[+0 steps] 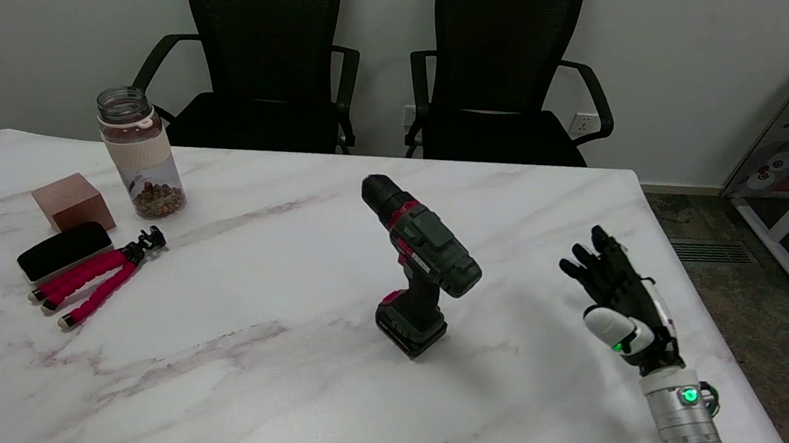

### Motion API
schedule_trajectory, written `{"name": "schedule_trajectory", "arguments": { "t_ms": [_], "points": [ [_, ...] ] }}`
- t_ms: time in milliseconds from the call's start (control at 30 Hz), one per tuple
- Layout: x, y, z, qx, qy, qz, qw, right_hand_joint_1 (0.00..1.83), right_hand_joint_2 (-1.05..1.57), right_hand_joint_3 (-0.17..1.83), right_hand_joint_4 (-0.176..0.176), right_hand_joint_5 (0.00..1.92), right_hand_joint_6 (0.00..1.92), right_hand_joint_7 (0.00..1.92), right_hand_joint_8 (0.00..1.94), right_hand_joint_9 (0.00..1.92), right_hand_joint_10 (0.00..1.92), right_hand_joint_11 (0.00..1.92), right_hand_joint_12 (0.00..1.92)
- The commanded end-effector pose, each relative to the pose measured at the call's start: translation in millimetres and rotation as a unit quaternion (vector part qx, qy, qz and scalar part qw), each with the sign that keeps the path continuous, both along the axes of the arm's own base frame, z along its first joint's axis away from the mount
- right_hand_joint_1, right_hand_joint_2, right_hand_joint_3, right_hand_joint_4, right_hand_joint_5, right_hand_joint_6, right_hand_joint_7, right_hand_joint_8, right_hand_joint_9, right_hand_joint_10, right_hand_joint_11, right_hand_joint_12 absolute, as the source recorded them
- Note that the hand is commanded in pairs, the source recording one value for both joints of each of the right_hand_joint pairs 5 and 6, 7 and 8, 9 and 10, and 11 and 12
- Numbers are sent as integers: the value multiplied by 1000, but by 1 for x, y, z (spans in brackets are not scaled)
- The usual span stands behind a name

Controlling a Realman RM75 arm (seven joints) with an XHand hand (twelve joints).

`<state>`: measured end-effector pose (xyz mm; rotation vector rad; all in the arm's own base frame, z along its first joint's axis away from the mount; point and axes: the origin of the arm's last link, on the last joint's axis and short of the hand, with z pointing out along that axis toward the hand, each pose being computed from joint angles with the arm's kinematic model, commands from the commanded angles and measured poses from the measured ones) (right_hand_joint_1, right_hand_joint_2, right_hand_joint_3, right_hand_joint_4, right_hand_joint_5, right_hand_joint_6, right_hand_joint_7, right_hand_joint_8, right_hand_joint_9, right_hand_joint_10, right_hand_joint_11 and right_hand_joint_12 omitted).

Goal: Pick up the power screwdriver.

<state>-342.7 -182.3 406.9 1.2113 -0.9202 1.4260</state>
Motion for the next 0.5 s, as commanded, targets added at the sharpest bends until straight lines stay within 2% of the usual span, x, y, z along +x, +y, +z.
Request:
{"name": "schedule_trajectory", "arguments": {
  "t_ms": [33,133,500],
  "points": [
    [-22,4,-63,40,6,-31,999,784,-19,309,-114,0,0,0,0,48,48,151,151],
    [-15,-2,-72,48,18,-18,999,781,4,297,-114,0,0,0,0,32,32,139,139],
    [-8,-12,-91,49,72,-29,996,793,73,324,-121,0,0,0,0,35,35,149,149]
  ]
}}
